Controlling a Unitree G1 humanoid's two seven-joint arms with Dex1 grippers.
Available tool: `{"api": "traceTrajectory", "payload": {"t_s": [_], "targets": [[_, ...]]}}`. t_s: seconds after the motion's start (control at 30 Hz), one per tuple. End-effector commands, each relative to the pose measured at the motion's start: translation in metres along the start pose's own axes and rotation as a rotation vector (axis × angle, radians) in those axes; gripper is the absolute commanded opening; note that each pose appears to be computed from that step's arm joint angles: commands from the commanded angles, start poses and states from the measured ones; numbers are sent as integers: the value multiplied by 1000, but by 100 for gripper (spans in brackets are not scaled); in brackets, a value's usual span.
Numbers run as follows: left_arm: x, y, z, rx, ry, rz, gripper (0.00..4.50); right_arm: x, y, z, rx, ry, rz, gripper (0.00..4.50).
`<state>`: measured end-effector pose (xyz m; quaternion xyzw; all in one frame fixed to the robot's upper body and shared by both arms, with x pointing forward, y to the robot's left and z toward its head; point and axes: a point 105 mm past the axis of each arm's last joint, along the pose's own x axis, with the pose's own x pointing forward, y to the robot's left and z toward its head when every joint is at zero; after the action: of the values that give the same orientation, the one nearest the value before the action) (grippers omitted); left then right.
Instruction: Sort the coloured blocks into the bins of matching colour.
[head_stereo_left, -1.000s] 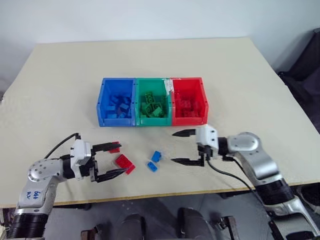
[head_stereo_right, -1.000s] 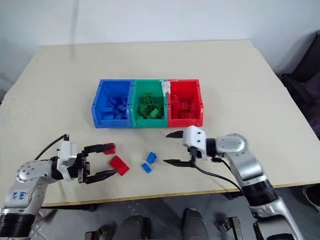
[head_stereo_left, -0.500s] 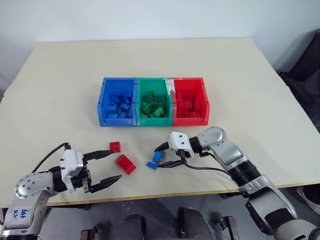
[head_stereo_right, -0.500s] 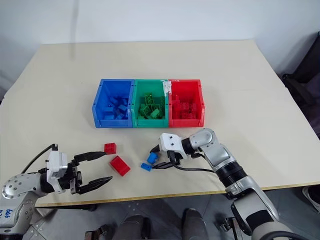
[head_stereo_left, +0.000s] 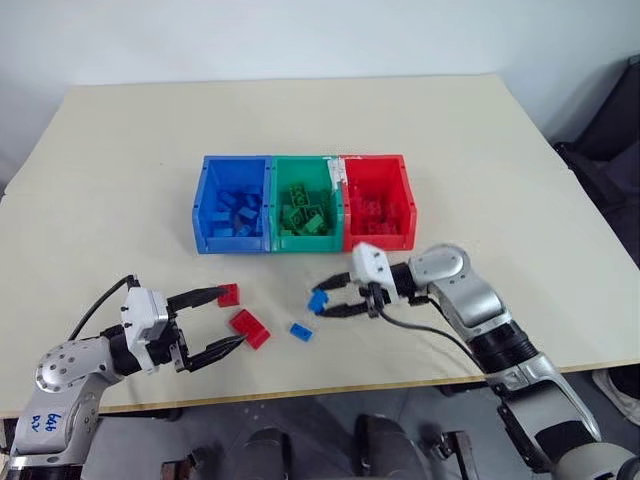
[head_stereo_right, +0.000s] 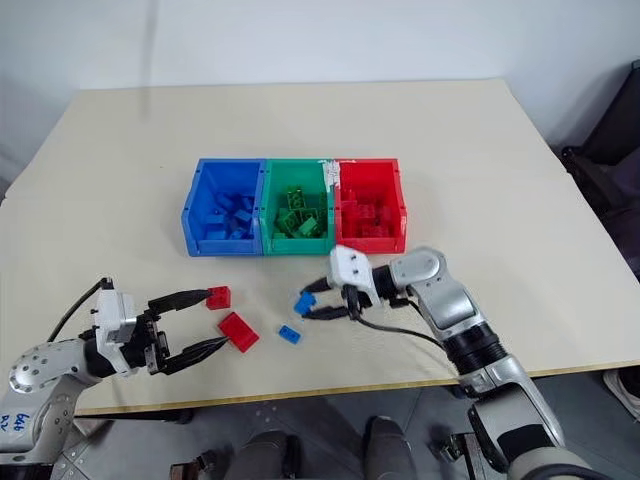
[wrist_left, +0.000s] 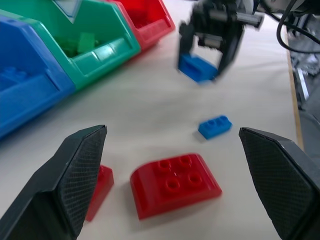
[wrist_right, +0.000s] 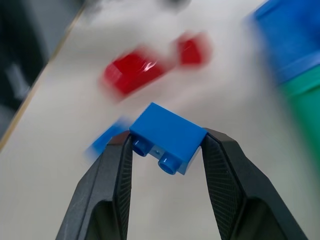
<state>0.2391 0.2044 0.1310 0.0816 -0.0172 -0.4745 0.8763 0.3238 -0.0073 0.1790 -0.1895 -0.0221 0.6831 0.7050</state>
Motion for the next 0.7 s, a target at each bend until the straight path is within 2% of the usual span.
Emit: {"api": "traceTrajectory", "payload": {"t_s": [0.03, 0.1, 0.17, 0.23, 0.4, 0.53, 0.67, 0.7], "targets": [[-10, 9, 7, 18, -22, 53, 450, 20, -29, 44, -19, -94, -138, 163], [-20, 18, 4, 24, -4, 95, 450, 38, -47, 53, 0, -89, -215, 163], [-30, 26, 4, 31, 3, 139, 450, 55, -64, 51, -12, -15, -306, 163], [-36, 29, 5, 37, 6, 153, 450, 68, -76, 55, -28, -26, -370, 163], [-40, 30, 8, 42, -12, 172, 450, 85, -89, 49, -10, 8, -446, 163], [-39, 27, 10, 36, -38, 180, 450, 89, -85, 55, 36, -68, -399, 305], [-38, 25, 9, 32, -38, 172, 450, 79, -76, 70, -17, -148, -319, 443], [-37, 25, 9, 31, -39, 169, 450, 70, -75, 71, -41, -168, -315, 447]]}}
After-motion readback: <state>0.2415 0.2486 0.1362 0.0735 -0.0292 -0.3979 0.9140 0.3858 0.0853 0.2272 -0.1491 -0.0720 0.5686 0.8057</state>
